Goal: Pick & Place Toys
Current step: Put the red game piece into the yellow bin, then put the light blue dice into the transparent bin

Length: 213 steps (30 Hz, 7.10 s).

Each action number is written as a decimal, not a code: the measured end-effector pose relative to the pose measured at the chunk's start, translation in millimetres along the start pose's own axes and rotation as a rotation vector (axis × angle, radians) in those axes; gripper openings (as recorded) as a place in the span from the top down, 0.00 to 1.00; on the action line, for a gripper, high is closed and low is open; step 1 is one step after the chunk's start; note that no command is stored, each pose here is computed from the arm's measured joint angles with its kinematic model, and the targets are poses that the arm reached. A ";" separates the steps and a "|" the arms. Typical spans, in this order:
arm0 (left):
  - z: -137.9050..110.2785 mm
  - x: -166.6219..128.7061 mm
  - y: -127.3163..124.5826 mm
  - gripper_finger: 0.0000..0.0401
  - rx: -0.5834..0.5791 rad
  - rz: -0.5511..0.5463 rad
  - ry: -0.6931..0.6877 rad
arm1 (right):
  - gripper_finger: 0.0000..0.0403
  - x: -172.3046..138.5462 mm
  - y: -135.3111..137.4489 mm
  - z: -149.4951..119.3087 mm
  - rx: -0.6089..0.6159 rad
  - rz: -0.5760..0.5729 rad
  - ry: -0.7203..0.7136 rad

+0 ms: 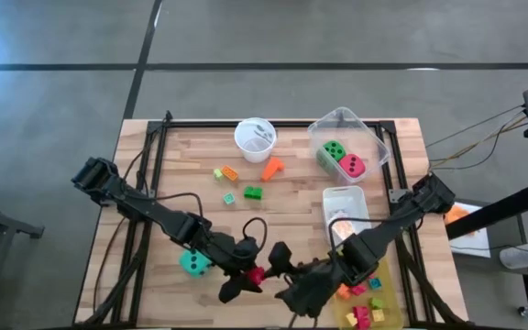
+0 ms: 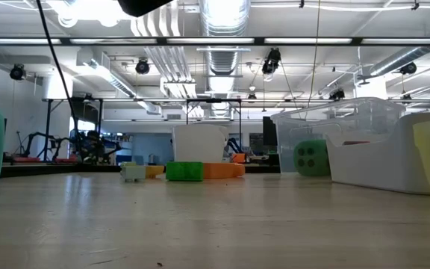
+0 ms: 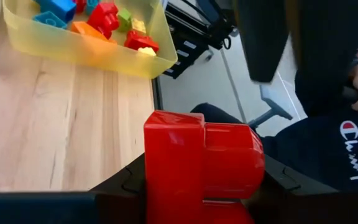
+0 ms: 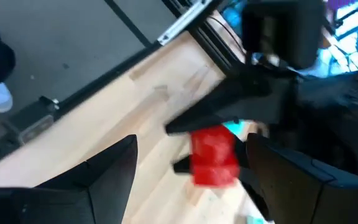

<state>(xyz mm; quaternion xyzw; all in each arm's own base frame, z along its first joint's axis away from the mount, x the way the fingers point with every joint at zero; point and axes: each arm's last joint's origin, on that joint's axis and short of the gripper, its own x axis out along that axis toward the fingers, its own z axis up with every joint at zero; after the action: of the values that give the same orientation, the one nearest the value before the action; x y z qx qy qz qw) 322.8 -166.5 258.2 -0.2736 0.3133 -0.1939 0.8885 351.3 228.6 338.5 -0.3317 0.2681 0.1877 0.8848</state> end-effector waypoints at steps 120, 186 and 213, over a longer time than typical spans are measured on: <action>11.8 -72.7 54.3 0.22 -0.197 0.664 0.108 | 0.69 -57.7 170.2 -73.2 0.913 0.142 0.928; 13.1 -74.7 59.1 0.22 -0.170 0.679 0.130 | 0.26 -34.3 198.3 -117.8 1.022 0.206 1.067; 9.9 -116.3 109.7 0.22 -0.509 0.756 0.475 | 0.14 -70.3 189.5 -59.9 1.031 0.075 0.769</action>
<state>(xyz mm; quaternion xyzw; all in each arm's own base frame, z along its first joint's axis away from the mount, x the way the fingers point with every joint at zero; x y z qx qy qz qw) 263.6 -17.9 250.4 -0.2972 0.6208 0.1668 0.7060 178.5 311.0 250.3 0.1020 0.6335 -0.0668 0.7641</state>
